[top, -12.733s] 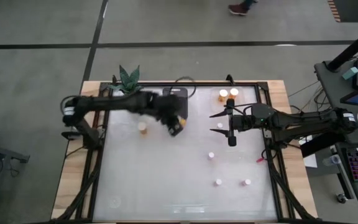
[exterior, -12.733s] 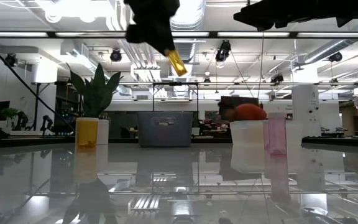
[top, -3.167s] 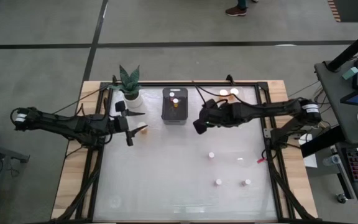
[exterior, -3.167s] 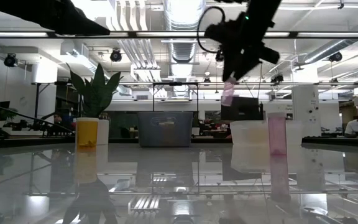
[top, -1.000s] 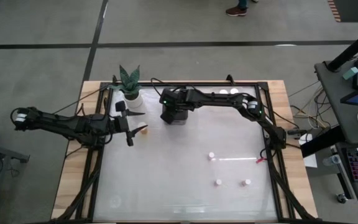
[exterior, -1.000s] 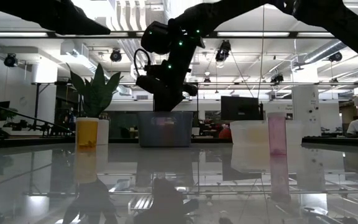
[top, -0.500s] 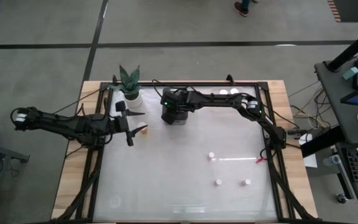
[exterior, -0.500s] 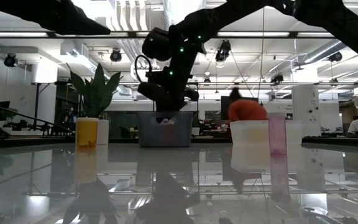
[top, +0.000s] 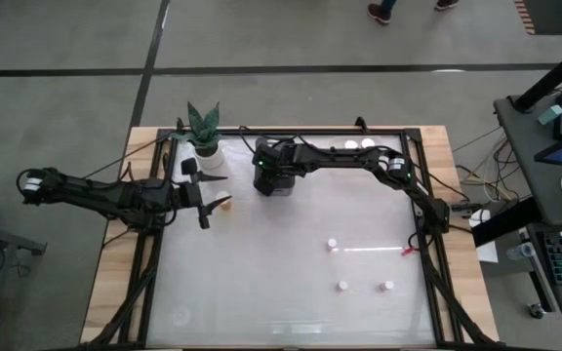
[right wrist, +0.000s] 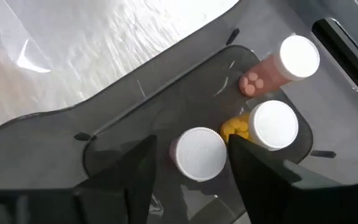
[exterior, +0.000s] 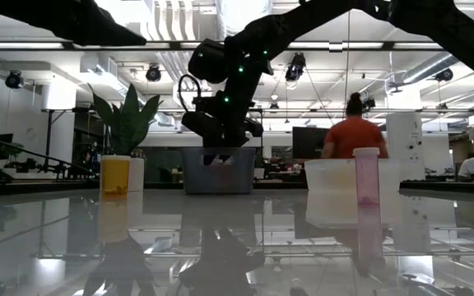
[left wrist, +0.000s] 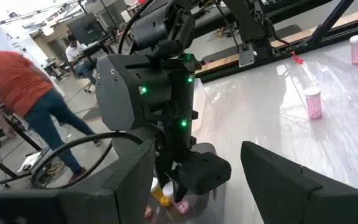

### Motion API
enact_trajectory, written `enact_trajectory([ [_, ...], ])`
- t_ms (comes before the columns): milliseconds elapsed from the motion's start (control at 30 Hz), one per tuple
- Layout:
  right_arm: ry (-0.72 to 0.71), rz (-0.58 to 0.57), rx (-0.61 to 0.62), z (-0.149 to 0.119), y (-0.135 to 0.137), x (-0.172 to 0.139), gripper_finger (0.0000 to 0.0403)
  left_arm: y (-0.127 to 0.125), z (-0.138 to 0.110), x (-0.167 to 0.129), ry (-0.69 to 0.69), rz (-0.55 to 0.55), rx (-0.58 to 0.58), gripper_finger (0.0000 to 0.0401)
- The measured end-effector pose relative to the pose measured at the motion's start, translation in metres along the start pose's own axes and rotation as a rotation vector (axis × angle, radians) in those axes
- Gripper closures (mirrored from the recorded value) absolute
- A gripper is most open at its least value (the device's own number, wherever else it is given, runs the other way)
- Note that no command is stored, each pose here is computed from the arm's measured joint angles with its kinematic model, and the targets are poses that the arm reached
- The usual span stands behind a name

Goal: Pick and place medicine bottles into bin by pill shape (circle, oval)
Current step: Put the small pink pill bottle into the black bin, then put the large orange pill bottle into the transparent bin

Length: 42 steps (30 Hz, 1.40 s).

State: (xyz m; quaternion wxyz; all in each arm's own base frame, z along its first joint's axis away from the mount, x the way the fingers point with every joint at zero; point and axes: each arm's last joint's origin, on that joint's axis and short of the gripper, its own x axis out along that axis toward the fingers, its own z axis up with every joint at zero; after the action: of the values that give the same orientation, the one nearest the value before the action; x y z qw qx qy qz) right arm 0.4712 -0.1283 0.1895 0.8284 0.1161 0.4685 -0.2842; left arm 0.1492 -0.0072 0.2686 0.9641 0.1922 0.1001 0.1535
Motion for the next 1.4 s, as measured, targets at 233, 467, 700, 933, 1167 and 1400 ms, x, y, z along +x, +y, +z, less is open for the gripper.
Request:
enact_trajectory([
  [233, -0.001, 0.0, 0.001, 0.001, -0.001, -0.002, 0.0181, 0.0, 0.0, 0.001, -0.001, 0.0, 0.0, 0.0178],
  [467, -0.037, 0.013, 0.016, 0.007, -0.002, -0.026, 0.0175, -0.001, 0.0, 0.001, 0.001, 0.0, 0.001, 0.0178],
  [700, -0.057, 0.047, -0.023, 0.006, 0.011, -0.07, 0.0178, -0.001, 0.0, 0.002, 0.005, -0.002, 0.004, 0.0178],
  [933, -0.054, 0.097, -0.096, -0.008, 0.039, -0.114, 0.0179, -0.001, 0.0, 0.002, 0.005, -0.002, 0.003, 0.0178],
  [1167, 0.016, 0.121, -0.157, -0.033, 0.068, -0.141, 0.0183, -0.001, 0.0, 0.002, 0.006, 0.001, 0.004, 0.0178],
  [1400, 0.155, 0.089, -0.194, -0.065, 0.09, -0.157, 0.0183, -0.001, 0.002, 0.002, -0.014, 0.009, -0.008, 0.0178],
])
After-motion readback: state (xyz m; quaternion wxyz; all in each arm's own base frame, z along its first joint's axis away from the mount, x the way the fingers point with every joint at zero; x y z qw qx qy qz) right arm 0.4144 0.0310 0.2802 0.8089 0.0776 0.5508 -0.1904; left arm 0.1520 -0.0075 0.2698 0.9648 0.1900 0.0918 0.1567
